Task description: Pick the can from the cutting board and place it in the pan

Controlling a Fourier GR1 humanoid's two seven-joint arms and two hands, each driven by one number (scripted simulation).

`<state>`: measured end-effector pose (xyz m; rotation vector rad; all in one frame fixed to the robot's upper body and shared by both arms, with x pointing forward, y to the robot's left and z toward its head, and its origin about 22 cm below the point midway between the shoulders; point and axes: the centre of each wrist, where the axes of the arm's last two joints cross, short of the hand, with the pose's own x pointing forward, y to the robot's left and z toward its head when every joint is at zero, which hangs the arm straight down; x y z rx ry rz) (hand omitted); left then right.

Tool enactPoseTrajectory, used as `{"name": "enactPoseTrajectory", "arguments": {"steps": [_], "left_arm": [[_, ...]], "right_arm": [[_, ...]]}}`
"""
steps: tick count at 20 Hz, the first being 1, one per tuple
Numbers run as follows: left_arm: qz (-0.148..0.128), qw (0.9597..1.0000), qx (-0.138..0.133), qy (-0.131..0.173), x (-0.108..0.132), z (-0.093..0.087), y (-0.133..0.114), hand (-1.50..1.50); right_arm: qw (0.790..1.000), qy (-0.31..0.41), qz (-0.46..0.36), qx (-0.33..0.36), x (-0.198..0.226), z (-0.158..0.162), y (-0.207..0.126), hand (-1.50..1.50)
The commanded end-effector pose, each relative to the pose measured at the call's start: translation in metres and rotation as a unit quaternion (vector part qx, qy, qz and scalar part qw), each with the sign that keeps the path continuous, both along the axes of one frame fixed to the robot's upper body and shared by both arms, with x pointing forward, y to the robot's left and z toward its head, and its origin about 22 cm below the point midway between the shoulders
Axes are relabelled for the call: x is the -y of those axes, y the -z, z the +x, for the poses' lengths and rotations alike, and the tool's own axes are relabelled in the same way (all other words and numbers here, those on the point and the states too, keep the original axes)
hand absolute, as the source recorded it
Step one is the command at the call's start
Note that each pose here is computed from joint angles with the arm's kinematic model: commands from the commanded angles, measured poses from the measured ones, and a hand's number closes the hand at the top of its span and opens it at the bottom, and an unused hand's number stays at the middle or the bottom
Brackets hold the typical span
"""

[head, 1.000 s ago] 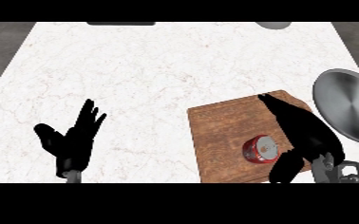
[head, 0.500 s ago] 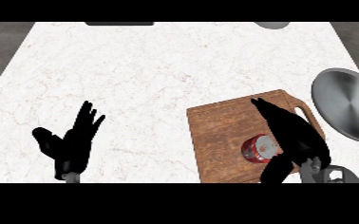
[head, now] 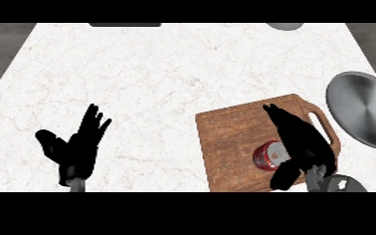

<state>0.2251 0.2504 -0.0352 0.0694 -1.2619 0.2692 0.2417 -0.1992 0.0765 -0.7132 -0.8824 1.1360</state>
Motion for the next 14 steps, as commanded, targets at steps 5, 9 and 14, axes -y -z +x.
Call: {"name": "enactPoseTrajectory", "arguments": {"steps": [5, 9, 14], "left_arm": [[0.004, 0.9999, -0.013, 0.002, -0.012, -0.012, 0.003, 0.00], [-0.003, 0.9999, -0.013, 0.007, 0.003, -0.010, 0.008, 0.00], [0.004, 0.9998, -0.016, 0.005, 0.017, -0.003, -0.006, 0.00]], "right_arm": [[0.997, -0.077, 0.006, 0.030, 0.007, -0.008, 0.029, 1.50], [0.996, -0.070, 0.006, 0.049, 0.002, 0.018, 0.046, 1.50], [0.997, -0.042, 0.004, 0.057, -0.008, 0.005, 0.043, 1.50]]}}
